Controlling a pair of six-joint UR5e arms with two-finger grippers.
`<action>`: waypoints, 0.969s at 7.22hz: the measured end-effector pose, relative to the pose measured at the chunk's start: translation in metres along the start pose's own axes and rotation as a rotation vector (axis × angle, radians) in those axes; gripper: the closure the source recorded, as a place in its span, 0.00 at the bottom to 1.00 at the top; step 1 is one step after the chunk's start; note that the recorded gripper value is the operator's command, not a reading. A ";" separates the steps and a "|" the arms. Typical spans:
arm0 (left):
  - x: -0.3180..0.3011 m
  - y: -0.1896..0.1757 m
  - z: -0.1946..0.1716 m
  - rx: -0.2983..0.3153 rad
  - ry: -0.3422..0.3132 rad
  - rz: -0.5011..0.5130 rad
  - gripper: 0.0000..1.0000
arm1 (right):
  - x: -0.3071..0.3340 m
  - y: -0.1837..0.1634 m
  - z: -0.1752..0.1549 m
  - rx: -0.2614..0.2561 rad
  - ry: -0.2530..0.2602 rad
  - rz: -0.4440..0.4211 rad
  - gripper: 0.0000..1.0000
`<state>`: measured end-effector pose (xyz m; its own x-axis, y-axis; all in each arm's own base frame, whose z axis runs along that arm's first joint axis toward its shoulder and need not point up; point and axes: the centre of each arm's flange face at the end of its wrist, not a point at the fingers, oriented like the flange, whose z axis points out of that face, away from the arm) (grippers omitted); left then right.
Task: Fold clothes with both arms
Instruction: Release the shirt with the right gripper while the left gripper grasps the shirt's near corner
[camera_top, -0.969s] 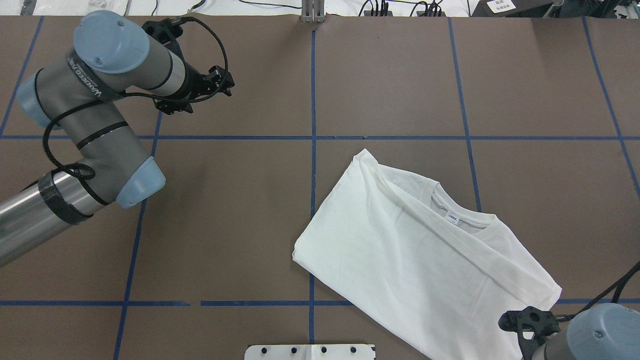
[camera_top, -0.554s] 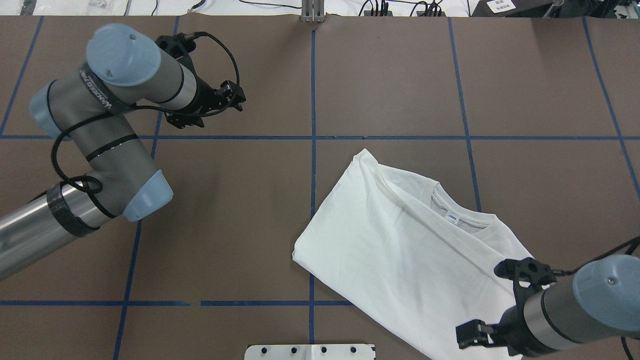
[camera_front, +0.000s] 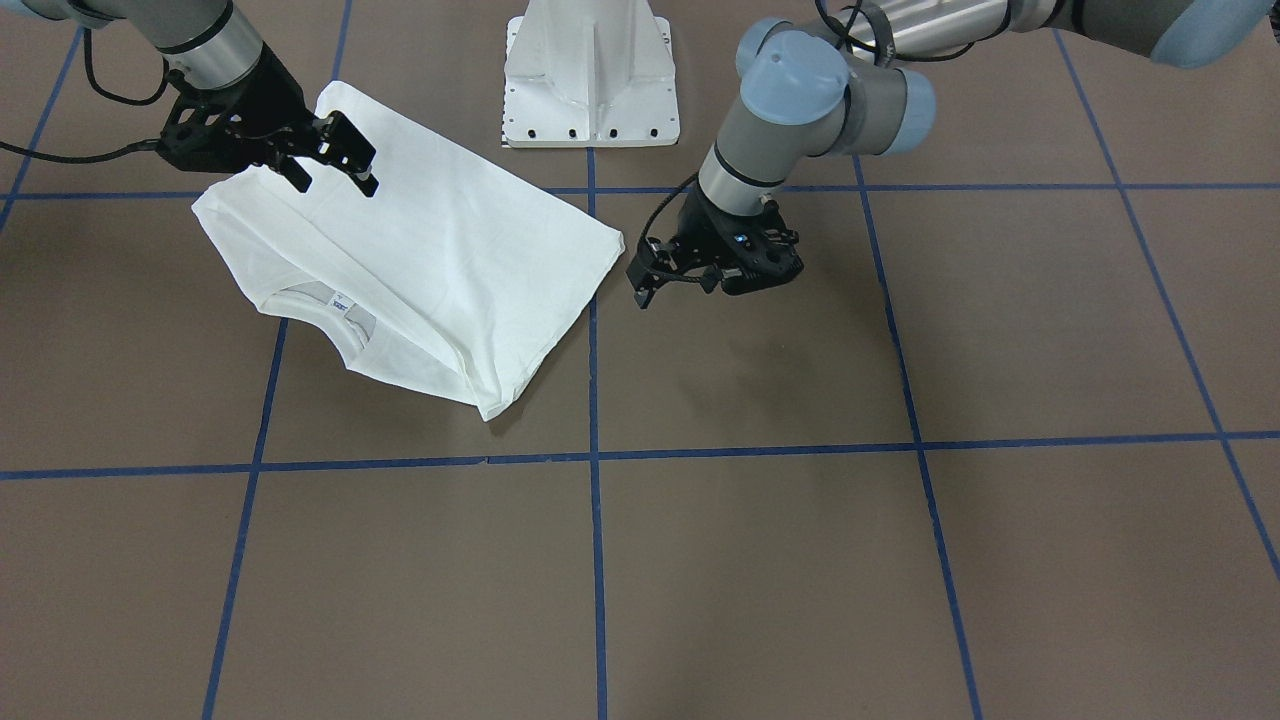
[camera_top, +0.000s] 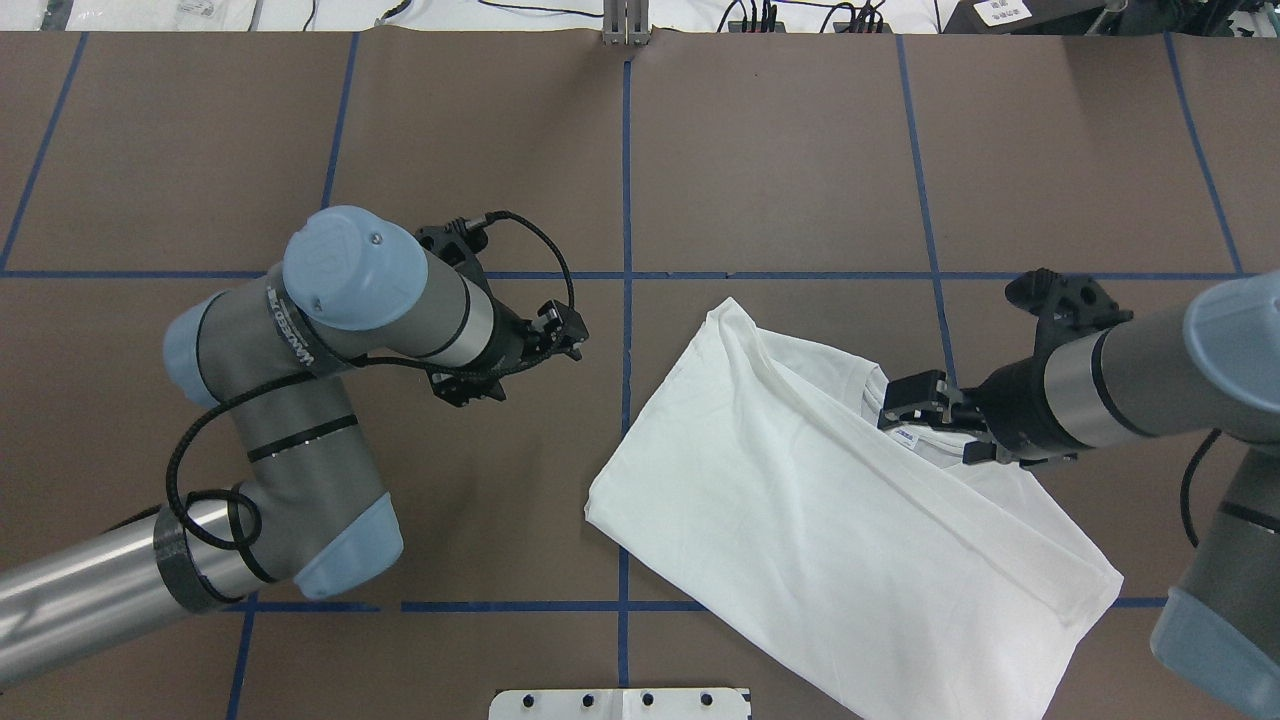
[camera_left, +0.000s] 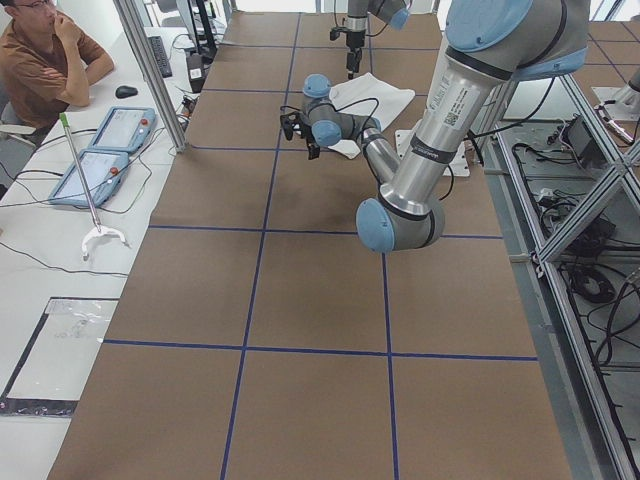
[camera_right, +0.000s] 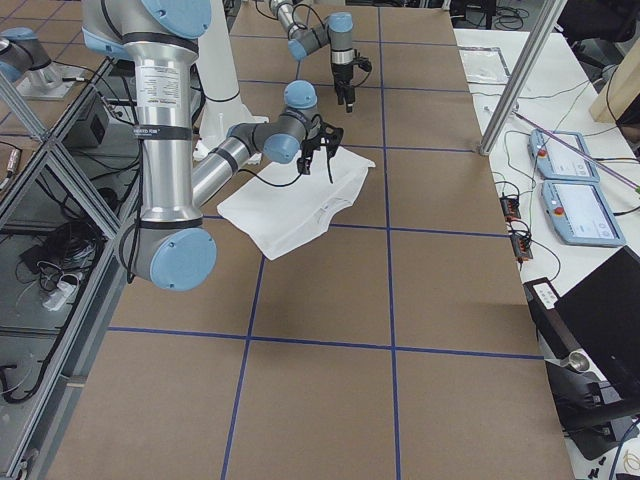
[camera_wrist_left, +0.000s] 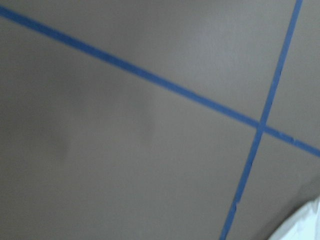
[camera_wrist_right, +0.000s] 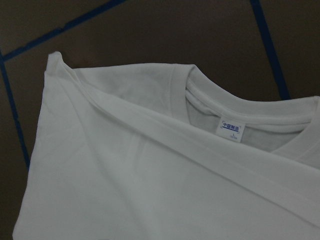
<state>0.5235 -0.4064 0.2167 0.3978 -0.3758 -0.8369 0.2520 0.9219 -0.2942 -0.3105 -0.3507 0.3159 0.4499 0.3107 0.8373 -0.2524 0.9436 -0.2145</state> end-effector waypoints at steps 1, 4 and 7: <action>-0.002 0.039 0.016 -0.053 -0.013 -0.013 0.01 | -0.006 -0.020 -0.006 0.036 -0.014 0.018 0.00; -0.011 0.103 0.050 -0.137 -0.038 -0.034 0.01 | -0.011 -0.041 -0.009 0.079 -0.028 0.035 0.00; -0.012 0.100 0.067 -0.109 -0.002 -0.021 0.07 | -0.012 -0.046 -0.012 0.091 -0.031 0.041 0.00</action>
<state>0.6033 -0.3154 0.2286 0.3956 -0.3948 -0.8292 0.1625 0.9187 -0.3599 -0.2940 -0.3961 0.3101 0.4112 0.3433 0.8444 -0.3471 0.9155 -0.2032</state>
